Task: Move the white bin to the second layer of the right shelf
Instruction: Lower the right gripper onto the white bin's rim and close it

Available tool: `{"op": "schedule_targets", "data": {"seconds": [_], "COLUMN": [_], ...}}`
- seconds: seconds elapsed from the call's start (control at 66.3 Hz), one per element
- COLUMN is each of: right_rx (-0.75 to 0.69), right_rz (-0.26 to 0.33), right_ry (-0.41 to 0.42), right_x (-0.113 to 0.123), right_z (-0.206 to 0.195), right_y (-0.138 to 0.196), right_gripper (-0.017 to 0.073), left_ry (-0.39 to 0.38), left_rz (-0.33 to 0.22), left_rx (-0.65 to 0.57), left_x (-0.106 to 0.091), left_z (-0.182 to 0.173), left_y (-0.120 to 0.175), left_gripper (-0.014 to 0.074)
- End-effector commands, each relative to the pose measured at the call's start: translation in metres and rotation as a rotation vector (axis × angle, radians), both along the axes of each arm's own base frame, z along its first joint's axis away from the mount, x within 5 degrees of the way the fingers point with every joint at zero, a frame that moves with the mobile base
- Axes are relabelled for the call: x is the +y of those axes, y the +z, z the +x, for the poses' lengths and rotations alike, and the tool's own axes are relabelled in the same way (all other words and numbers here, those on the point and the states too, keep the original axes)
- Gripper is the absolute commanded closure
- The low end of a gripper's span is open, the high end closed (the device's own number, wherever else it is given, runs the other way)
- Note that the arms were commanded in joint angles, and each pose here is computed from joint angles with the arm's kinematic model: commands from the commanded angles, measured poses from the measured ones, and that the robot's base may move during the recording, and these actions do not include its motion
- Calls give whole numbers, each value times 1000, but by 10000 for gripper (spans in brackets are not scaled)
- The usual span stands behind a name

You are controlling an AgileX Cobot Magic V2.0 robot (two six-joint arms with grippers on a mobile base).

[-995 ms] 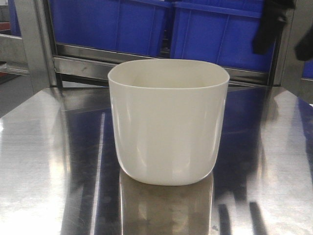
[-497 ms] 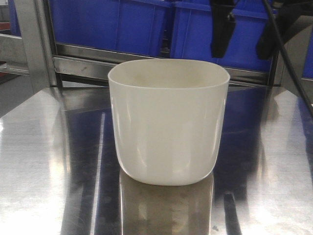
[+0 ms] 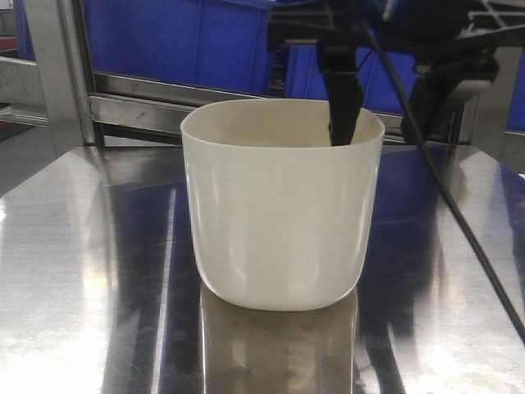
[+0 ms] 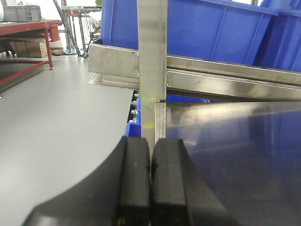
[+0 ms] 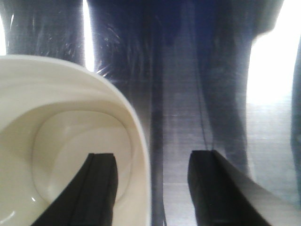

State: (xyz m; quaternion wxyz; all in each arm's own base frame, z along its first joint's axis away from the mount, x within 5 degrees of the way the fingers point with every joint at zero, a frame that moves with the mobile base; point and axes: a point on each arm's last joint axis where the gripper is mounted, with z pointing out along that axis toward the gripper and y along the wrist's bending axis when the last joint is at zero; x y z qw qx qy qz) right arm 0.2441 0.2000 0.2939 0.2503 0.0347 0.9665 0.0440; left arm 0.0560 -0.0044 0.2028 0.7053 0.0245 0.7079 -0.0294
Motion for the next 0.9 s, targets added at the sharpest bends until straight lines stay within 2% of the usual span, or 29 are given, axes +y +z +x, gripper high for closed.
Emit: {"op": "schedule_targets", "data": {"seconds": [0.0,0.151,0.347,0.648,0.889], "right_rx": [-83,-59,-18,-46,-50], "right_rz": [65,92,68,99,95], "right_ry": [18,8,-20,-5,1], "right_x": [1,0,-9,-6,-6], "right_z": [4,4,5,7,6], "right_y": [19,11,-4,-2,-2], "right_gripper": [113,113,113,113,113], "left_ry": [-2,-2,-2,-2,-2], "left_rz": [-14,-14,-14,-14,-14], "left_rx": [-59,-59,-59,-59,-59], "left_x": [0,0,0,0,0], "left_z": [0,0,0,0,0], "left_y": [-4,-4,-4,-4,-4], "left_gripper": [509,509,509,509,509]}}
